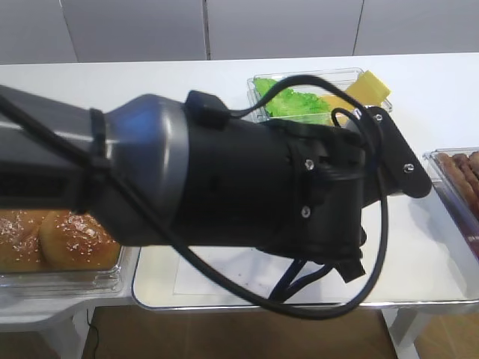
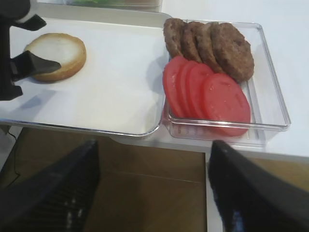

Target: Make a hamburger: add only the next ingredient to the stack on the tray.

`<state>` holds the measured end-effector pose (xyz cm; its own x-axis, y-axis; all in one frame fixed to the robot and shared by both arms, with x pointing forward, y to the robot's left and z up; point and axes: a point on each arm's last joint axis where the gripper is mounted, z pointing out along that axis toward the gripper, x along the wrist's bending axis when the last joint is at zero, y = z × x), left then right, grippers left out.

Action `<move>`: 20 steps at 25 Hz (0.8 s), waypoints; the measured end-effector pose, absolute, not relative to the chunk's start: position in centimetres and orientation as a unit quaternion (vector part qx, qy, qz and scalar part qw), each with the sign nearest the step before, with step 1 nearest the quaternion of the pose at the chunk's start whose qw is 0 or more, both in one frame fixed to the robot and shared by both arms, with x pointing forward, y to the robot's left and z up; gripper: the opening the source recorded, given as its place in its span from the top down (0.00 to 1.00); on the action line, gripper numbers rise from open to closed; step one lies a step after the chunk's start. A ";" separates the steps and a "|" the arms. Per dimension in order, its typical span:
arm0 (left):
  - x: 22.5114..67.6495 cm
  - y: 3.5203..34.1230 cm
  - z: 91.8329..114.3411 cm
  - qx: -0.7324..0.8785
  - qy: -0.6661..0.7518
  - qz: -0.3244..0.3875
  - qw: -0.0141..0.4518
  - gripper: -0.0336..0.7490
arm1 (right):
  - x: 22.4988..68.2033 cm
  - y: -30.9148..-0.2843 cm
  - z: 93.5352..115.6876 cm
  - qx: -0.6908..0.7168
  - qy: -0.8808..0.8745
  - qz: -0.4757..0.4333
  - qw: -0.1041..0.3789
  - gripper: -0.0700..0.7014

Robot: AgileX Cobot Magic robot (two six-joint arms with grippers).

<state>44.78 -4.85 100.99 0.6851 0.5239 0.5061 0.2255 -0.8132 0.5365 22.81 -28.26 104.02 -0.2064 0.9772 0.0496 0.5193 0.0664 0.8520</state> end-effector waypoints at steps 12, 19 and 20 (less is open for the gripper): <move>47.7 -1.0 104.4 0.884 0.299 0.284 0.220 0.32 | 22.8 -28.3 104.0 0.559 0.670 0.393 0.291 0.22; 51.0 6.3 108.6 0.867 0.384 0.204 0.243 0.37 | 22.8 -28.3 104.0 0.559 0.670 0.393 0.291 0.22; 51.2 7.3 109.2 0.863 0.393 0.197 0.249 0.38 | 22.8 -28.3 104.0 0.559 0.670 0.393 0.291 0.22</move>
